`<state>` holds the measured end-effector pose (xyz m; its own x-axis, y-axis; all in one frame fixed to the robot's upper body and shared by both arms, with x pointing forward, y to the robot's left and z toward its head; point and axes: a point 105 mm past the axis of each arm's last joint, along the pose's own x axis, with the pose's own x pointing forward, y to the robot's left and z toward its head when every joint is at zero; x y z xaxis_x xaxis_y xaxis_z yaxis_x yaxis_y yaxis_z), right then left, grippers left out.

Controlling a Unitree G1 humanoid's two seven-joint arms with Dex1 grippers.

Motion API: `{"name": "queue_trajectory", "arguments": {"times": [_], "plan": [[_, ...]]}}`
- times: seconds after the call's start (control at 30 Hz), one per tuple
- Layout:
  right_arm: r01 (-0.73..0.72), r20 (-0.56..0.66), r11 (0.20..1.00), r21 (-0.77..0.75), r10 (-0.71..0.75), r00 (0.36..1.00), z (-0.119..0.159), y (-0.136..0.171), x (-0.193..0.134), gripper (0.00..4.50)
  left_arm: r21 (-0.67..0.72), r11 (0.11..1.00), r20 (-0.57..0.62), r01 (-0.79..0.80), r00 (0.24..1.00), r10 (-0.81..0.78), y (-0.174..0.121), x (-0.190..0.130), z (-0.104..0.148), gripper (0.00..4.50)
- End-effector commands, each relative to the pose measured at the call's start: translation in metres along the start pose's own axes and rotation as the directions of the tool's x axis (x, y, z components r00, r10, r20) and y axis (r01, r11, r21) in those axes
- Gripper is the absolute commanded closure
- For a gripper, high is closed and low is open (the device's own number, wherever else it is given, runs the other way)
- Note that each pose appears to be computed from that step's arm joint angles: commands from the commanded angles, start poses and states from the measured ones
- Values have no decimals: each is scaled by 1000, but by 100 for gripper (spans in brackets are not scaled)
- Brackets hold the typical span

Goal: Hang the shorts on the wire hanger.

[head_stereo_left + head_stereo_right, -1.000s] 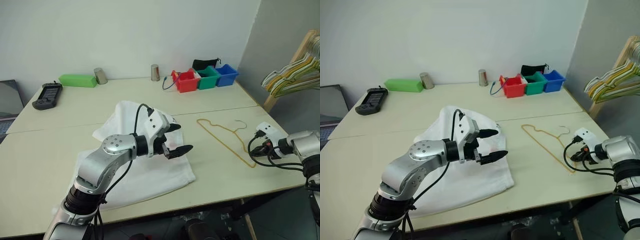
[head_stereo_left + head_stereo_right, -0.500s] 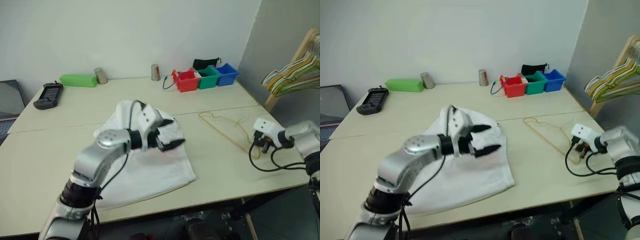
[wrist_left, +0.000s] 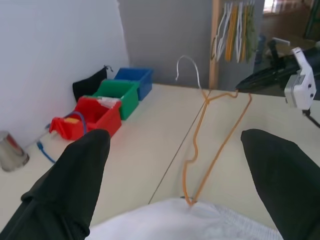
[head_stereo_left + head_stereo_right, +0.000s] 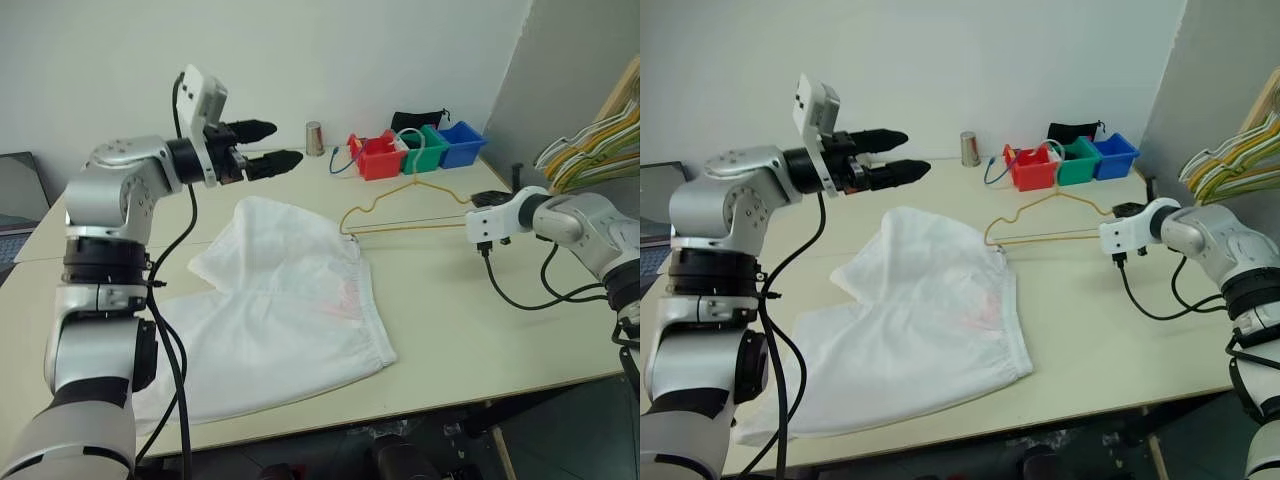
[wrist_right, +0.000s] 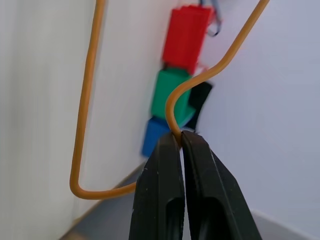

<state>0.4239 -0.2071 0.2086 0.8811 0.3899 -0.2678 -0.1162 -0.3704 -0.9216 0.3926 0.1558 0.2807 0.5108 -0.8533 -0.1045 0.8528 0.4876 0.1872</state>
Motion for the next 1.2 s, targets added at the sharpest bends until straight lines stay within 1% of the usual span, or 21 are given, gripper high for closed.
{"name": "queue_trajectory", "arguments": {"times": [0.03,0.1,0.17,0.37,0.43,0.5,0.6,0.77,0.83,0.87,0.9,0.93,1.0,1.07,1.1,1.13,1.2], "plan": [[170,70,982,-78,-165,984,15,-45,-4,449,4,994,-62,111,992,-111,-5,5,-7,0],[216,110,971,-106,-204,973,27,-58,-4,449,11,983,-127,185,975,-182,-10,10,-17,0],[247,131,961,-126,-230,964,34,-67,-5,449,32,980,-162,197,968,-190,-9,19,-25,0],[268,150,955,-129,-248,957,46,-77,-7,449,36,960,-197,279,943,-267,-19,35,-35,0],[276,154,953,-126,-256,954,49,-81,-7,449,57,952,-247,301,928,-279,-22,38,-47,0],[278,151,952,-132,-258,954,50,-83,-7,449,76,943,-299,325,909,-289,-26,38,-57,0],[270,143,952,-141,-251,957,48,-83,-7,449,94,936,-350,338,892,-287,-27,37,-67,0],[270,142,953,-137,-251,958,49,-84,-6,449,118,947,-376,300,896,-236,-21,37,-74,0],[272,145,952,-137,-253,957,50,-85,-5,450,119,951,-373,286,900,-224,-20,37,-75,37],[273,145,952,-137,-253,957,50,-85,-5,450,118,953,-372,279,902,-219,-19,38,-75,41],[271,146,953,-137,-251,957,51,-85,-4,450,116,953,-370,280,903,-220,-19,37,-75,57],[267,146,954,-136,-248,958,50,-83,-3,450,112,955,-367,273,905,-216,-18,37,-75,85],[261,141,957,-130,-242,960,49,-80,-1,450,108,955,-371,275,903,-218,-18,35,-76,122],[259,139,957,-129,-242,960,48,-79,0,450,104,954,-375,280,900,-223,-19,34,-78,171],[262,140,957,-125,-244,960,48,-80,0,450,101,954,-377,283,898,-227,-19,33,-79,183],[262,141,957,-123,-244,959,49,-80,0,450,98,953,-380,288,896,-231,-20,33,-80,214],[258,142,958,-127,-240,960,49,-79,0,450,92,951,-383,295,892,-240,-21,31,-81,250]]}}
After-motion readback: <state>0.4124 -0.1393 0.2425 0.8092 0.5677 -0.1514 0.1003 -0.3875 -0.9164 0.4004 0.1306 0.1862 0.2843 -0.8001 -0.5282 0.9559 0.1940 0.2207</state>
